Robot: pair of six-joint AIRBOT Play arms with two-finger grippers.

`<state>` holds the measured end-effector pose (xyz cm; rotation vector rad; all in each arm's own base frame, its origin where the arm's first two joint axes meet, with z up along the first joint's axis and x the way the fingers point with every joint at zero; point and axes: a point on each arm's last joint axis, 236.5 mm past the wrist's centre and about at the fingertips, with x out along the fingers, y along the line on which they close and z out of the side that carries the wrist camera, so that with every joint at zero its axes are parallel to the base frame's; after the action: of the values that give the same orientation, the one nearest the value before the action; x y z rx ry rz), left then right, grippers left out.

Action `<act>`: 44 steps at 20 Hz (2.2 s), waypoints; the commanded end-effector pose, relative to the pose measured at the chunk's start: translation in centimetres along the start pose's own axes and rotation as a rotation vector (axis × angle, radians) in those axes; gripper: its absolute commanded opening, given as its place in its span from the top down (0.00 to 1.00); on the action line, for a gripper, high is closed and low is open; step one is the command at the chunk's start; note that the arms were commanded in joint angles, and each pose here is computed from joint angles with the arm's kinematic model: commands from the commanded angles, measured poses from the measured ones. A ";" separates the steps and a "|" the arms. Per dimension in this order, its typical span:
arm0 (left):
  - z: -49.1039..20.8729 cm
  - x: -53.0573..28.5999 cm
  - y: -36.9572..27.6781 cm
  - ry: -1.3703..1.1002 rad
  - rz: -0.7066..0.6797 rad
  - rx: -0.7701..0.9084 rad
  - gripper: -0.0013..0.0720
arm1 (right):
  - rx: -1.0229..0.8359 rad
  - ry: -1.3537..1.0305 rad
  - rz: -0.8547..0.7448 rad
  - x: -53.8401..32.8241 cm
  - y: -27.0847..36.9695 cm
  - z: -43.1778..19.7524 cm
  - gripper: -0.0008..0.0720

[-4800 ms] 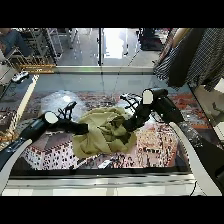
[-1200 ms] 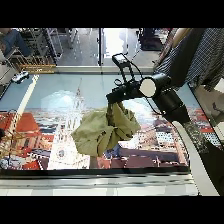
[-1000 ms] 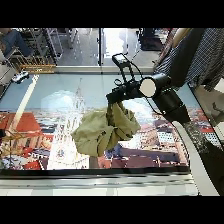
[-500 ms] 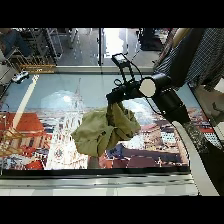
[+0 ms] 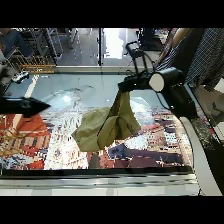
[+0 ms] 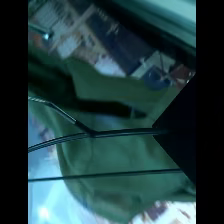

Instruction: Fold the clothes and pants, and hang the long-sleeved shirts on hangers.

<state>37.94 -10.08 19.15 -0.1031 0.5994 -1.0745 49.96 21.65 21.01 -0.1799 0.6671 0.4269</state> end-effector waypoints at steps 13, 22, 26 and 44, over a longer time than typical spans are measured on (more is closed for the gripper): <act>-0.1 12.1 -6.0 0.019 -0.318 0.081 0.97 | -0.011 0.017 -0.062 -0.7 -3.8 -0.3 0.96; 1.3 5.9 -4.0 -0.047 -0.230 0.119 0.97 | -0.010 0.017 -0.061 -0.7 -3.8 -0.3 0.96; 0.5 7.9 -2.9 -0.042 -0.262 0.065 0.97 | -0.006 0.015 -0.057 -0.7 -3.7 -0.3 0.96; 2.8 14.6 -1.1 -0.141 -0.179 -0.004 0.97 | -0.076 0.020 0.074 -2.2 2.7 -0.1 0.96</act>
<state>43.93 -22.84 15.66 -0.2300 0.4714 -1.2028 49.38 20.87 21.68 -0.2117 0.6731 0.4503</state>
